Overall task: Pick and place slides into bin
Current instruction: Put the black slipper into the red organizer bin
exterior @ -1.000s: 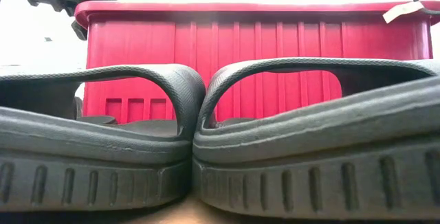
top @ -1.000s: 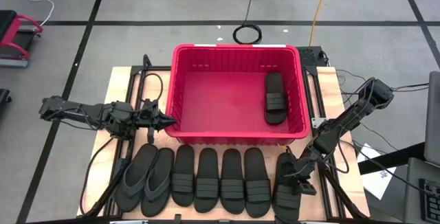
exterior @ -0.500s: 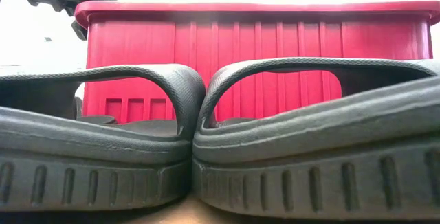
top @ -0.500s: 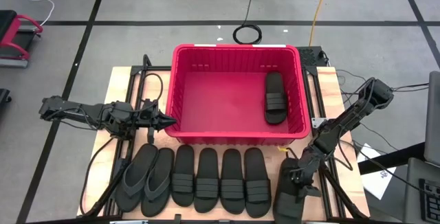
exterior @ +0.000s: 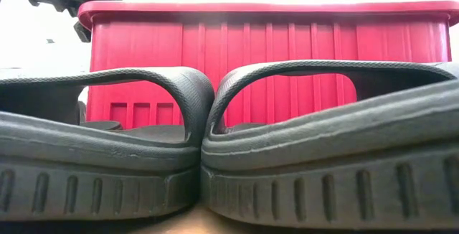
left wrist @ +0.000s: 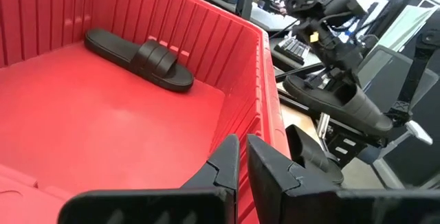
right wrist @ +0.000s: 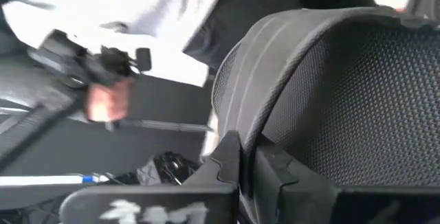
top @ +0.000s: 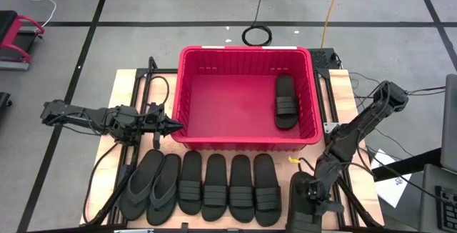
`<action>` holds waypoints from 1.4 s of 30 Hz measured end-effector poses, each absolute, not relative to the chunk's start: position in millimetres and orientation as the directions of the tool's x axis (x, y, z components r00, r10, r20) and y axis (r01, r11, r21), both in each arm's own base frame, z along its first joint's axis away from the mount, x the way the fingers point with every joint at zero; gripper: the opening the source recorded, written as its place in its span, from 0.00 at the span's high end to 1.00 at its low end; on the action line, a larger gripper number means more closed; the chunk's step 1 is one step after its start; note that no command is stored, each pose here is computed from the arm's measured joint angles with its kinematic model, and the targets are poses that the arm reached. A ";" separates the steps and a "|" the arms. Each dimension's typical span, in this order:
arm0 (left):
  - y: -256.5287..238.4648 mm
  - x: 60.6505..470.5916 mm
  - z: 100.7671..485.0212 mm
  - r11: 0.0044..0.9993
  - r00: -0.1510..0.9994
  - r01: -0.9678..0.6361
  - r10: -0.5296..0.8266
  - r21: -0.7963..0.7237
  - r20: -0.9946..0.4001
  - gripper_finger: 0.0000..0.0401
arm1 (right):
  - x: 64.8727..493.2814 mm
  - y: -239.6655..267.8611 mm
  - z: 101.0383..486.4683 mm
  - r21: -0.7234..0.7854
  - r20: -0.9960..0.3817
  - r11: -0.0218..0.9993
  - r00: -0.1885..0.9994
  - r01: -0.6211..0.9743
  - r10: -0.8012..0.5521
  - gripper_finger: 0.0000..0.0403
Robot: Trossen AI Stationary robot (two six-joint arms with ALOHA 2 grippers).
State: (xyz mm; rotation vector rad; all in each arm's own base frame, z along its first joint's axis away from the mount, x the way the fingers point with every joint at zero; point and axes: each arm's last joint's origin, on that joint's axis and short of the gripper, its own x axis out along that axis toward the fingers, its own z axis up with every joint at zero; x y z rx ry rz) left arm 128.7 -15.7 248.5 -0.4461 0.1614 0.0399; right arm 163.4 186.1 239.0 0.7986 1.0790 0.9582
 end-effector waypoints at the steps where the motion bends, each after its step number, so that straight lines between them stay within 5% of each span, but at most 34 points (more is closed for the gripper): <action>1: -15.6 128.7 248.5 0.901 0.986 -0.074 0.003 -0.427 -0.164 0.94 | 164.1 186.8 244.1 0.884 -0.367 0.399 0.168 -0.242 0.915 0.99; 14: -15.7 128.8 248.5 0.917 0.986 -0.069 0.003 -0.393 -0.164 0.94 | 173.4 149.4 323.8 0.658 -0.674 0.684 0.160 -0.314 0.721 0.99; 23: -15.6 128.7 248.5 0.922 0.986 -0.067 0.004 -0.382 -0.164 0.94 | 181.3 81.2 403.4 0.281 -0.767 0.938 0.541 -0.202 0.346 0.98; 32: -15.2 128.7 248.5 0.922 0.986 -0.079 0.017 -0.379 -0.164 0.94 | 174.5 5.5 481.3 -0.019 -0.530 0.999 0.847 0.045 -0.048 0.99; 37: -14.6 128.7 248.5 0.922 0.986 -0.100 0.041 -0.374 -0.164 0.94 | 156.1 -36.3 490.4 -0.164 -0.549 0.958 0.785 0.236 -0.288 0.99; 42: -14.6 128.7 248.5 0.922 0.986 -0.100 0.041 -0.375 -0.164 0.94 | 147.2 -71.8 477.5 -0.229 -0.639 0.947 0.698 0.227 -0.322 0.99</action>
